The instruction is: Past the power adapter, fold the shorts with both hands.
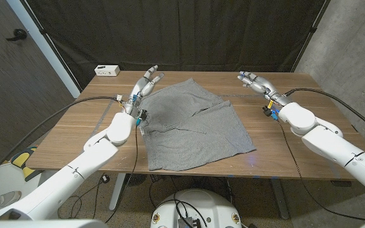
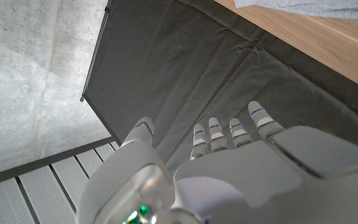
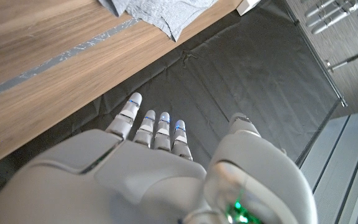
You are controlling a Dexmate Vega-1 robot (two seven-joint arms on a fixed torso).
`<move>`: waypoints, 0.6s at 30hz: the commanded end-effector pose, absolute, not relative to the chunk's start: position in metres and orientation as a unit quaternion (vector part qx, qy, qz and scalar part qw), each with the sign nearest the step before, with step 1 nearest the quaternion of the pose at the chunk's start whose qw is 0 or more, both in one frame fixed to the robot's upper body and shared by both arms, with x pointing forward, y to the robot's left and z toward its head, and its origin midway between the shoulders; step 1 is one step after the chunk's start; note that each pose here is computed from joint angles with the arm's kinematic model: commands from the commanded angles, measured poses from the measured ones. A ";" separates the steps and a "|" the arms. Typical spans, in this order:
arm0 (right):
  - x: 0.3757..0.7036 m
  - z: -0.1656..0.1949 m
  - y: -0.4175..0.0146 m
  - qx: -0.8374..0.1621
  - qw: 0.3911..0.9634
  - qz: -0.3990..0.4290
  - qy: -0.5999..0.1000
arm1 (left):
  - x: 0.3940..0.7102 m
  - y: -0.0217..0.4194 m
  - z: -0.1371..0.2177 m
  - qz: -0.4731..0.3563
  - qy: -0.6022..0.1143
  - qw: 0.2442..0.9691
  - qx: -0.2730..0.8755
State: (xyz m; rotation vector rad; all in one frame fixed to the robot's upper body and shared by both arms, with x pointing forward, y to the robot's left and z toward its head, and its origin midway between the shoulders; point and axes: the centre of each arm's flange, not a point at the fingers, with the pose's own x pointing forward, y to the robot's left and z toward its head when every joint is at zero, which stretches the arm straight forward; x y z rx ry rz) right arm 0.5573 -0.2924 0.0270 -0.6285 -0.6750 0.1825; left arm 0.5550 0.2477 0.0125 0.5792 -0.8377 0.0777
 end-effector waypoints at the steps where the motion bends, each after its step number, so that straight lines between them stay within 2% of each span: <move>1: 0.530 0.023 -0.292 -0.384 0.869 0.054 -0.308 | 0.516 0.236 0.008 0.049 -0.409 0.845 0.341; 18: 0.492 0.009 -0.287 -0.453 0.841 0.028 -0.294 | 0.475 0.226 -0.008 0.053 -0.413 0.821 0.390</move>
